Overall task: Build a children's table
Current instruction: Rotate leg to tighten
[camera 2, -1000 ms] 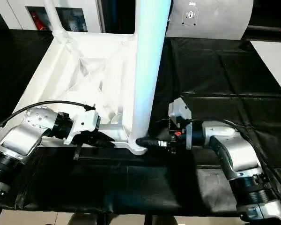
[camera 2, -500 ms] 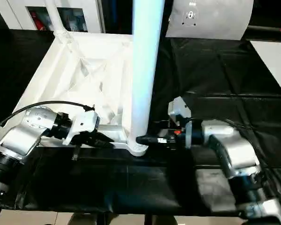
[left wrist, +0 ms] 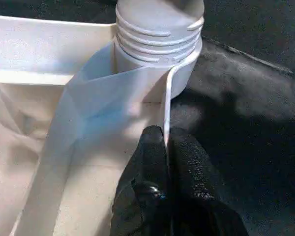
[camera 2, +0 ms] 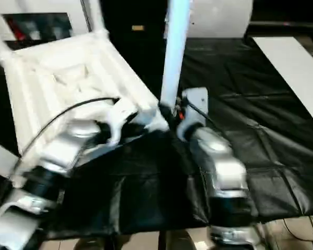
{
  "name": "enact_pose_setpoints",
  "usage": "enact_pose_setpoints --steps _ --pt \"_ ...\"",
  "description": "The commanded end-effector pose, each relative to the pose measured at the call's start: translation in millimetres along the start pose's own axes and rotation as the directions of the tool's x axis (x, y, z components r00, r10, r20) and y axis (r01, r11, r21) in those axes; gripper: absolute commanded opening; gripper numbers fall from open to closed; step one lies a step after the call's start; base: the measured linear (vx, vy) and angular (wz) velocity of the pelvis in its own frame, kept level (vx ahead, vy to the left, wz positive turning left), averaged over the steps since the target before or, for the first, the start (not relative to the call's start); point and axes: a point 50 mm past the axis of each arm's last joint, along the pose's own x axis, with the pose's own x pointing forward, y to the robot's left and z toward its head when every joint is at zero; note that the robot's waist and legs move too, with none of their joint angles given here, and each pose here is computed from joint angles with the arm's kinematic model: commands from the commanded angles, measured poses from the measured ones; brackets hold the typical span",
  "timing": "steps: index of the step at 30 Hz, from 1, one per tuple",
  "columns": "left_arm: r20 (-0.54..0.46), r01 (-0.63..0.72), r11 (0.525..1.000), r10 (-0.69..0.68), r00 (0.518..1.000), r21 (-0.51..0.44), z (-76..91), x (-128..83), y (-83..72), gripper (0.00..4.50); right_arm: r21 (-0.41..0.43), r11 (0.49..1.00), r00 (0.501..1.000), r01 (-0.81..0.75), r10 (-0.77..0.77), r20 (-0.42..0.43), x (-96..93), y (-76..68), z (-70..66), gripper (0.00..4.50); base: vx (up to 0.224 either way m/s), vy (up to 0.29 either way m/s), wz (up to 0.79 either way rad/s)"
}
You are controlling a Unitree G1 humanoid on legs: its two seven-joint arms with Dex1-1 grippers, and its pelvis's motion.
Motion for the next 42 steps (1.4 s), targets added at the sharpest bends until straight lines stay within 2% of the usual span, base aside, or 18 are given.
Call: enact_pose_setpoints --steps 1,3,4,8,10,12,13,14,15,19,21,22,24,25,28,30,33,42 --pt "0.119 0.046 0.997 -0.052 0.992 0.057 27.7 2 -12.7 0.00 0.027 0.984 0.983 -0.178 0.179 -0.032 3.0 31.2 -11.5 2.61 0.000 0.000 0.00" --pt "0.107 0.045 0.996 -0.052 0.993 0.073 25.4 0 -10.4 0.00 0.028 0.983 0.983 -0.182 0.183 -0.029 -0.3 26.1 -13.0 2.76 0.025 -0.009 0.01" --pt "0.086 0.047 0.994 -0.055 0.995 0.094 20.2 -5 -5.8 0.00 0.006 0.984 0.984 -0.179 0.179 -0.020 -5.3 14.4 -13.0 2.94 0.062 -0.031 0.01" --pt "0.054 0.066 0.991 -0.073 0.996 0.113 11.8 -12 -0.7 0.00 -0.036 0.982 0.983 -0.183 0.183 -0.003 -12.7 -2.5 -9.5 3.20 0.000 0.000 0.00" --pt "0.031 0.092 0.986 -0.097 0.995 0.137 5.5 -18 3.5 0.00 -0.069 0.974 0.976 -0.216 0.217 0.005 -18.6 -13.8 -5.0 3.49 0.000 0.000 0.00" --pt "0.002 0.154 0.975 -0.157 0.988 0.161 -2.9 -27 7.1 0.00 -0.123 0.949 0.957 -0.289 0.290 -0.013 -26.9 -25.5 -1.0 3.49 0.000 0.000 0.00" --pt "0.000 0.167 0.972 -0.169 0.986 0.166 -4.4 -29 8.4 0.00 -0.142 0.940 0.950 -0.312 0.312 -0.022 -29.2 -28.2 -0.1 3.73 0.000 0.000 0.00" --pt "0.000 0.167 0.972 -0.169 0.986 0.166 -4.4 -29 8.4 0.00 -0.142 0.940 0.950 -0.312 0.312 -0.022 -29.2 -28.2 -0.1 3.73 0.000 0.000 0.00" --pt "-0.014 0.221 0.950 -0.224 0.975 0.222 -6.9 -35 9.4 0.00 -0.171 0.914 0.929 -0.369 0.367 -0.045 -33.8 -33.8 1.9 3.83 0.000 0.000 0.00" --pt "-0.082 0.325 0.906 -0.315 0.946 0.272 -15.5 -45 11.7 0.00 -0.215 0.846 0.872 -0.489 0.475 -0.115 -41.9 -42.7 4.7 4.08 0.000 0.000 0.00" --pt "-0.097 0.355 0.891 -0.342 0.935 0.282 -17.3 -48 13.1 0.00 -0.217 0.805 0.834 -0.553 0.533 -0.144 -44.4 -43.0 4.9 4.08 0.000 0.000 0.00" --pt "-0.108 0.389 0.874 -0.374 0.921 0.292 -18.8 -51 13.3 0.00 -0.213 0.758 0.788 -0.616 0.591 -0.173 -47.1 -42.1 4.9 4.08 0.000 0.000 0.00" --pt "-0.113 0.402 0.868 -0.386 0.916 0.293 -19.4 -52 13.4 0.00 -0.212 0.739 0.769 -0.640 0.612 -0.185 -48.1 -41.9 4.9 4.08 0.000 0.000 0.00" --pt "-0.141 0.458 0.834 -0.436 0.889 0.307 -21.3 -56 10.4 0.00 -0.184 0.688 0.712 -0.702 0.670 -0.212 -50.5 -40.4 4.3 4.08 0.000 0.000 0.00" --pt "-0.167 0.537 0.777 -0.511 0.843 0.330 -22.0 -59 4.9 0.00 -0.142 0.637 0.651 -0.758 0.725 -0.223 -49.9 -40.7 4.6 3.92 0.000 0.000 0.00" --pt "-0.174 0.552 0.764 -0.526 0.833 0.334 -22.1 -60 3.5 0.00 -0.131 0.628 0.640 -0.767 0.735 -0.225 -49.2 -40.7 4.6 3.79 0.000 0.000 0.00" --pt "-0.201 0.589 0.728 -0.556 0.806 0.350 -22.6 -60 -0.1 0.00 -0.094 0.586 0.589 -0.805 0.769 -0.246 -47.8 -39.5 2.6 3.57 0.000 0.000 0.00" --pt "-0.212 0.593 0.721 -0.555 0.804 0.358 -23.6 -60 1.9 0.00 -0.050 0.533 0.526 -0.845 0.809 -0.264 -47.6 -36.0 -1.4 2.76 0.000 0.000 0.00"
